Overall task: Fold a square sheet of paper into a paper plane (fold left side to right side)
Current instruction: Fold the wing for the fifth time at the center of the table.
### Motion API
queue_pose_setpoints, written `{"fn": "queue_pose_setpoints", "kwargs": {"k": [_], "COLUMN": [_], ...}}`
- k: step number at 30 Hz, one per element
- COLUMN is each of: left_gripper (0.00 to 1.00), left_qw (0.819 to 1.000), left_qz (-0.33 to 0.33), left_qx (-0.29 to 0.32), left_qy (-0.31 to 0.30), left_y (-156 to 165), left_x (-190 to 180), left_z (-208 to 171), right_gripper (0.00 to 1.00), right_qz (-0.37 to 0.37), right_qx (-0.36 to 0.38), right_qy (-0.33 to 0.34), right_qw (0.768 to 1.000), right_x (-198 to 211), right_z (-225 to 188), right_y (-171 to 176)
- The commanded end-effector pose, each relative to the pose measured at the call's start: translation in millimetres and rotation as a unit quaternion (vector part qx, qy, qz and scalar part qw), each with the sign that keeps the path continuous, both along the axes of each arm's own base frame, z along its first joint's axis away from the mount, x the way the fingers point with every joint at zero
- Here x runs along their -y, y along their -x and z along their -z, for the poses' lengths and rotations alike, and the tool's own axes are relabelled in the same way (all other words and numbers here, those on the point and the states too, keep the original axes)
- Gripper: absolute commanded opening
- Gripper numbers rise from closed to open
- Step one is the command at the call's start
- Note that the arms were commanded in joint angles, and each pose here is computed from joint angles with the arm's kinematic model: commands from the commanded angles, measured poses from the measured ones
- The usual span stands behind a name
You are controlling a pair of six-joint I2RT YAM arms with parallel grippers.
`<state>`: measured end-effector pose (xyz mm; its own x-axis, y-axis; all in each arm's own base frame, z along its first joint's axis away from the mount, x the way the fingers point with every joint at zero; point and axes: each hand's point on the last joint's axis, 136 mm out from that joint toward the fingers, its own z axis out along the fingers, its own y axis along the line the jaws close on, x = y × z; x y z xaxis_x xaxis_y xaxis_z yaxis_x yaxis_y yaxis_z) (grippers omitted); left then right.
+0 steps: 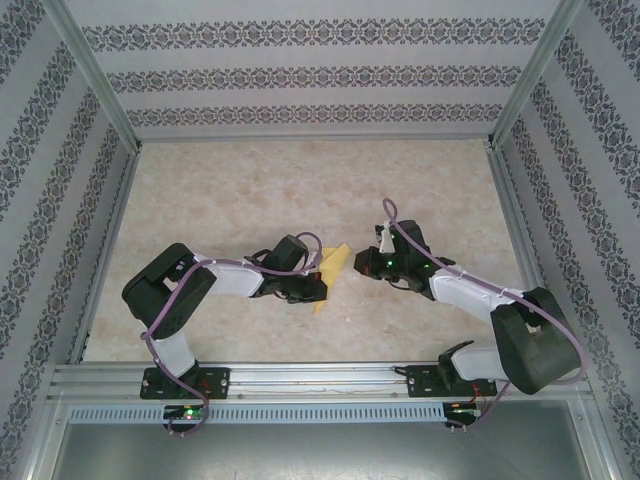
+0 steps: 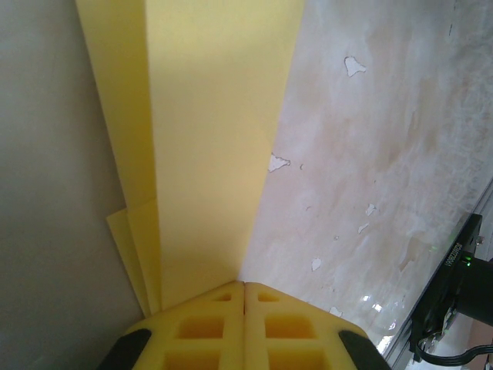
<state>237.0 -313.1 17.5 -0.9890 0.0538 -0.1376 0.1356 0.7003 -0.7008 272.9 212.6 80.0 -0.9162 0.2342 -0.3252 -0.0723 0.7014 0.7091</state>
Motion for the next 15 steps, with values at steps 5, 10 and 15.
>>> {"fn": "queue_pose_setpoints", "kwargs": {"k": [5,10,15], "left_gripper": [0.03,0.03,0.03], "left_qw": [0.997,0.997,0.997], "left_qz": [-0.018,-0.019,-0.018], "left_qx": [-0.033,-0.035,-0.035], "left_qy": [-0.071,-0.070,-0.070], "left_y": [11.3,11.5,12.2], "left_x": [-29.8,-29.4,-29.6], "left_z": [30.1,30.7,31.1], "right_gripper": [0.00,0.00,0.00], "right_qz": [0.000,-0.015,-0.026], "right_qx": [-0.009,-0.015,-0.020], "right_qy": [-0.015,-0.017,-0.017], "right_qw": [1.000,1.000,0.999], "right_x": [-24.1,-42.2,-55.2], "right_z": [12.4,19.2,25.3], "right_y": [-3.0,-7.8,-13.0]}}
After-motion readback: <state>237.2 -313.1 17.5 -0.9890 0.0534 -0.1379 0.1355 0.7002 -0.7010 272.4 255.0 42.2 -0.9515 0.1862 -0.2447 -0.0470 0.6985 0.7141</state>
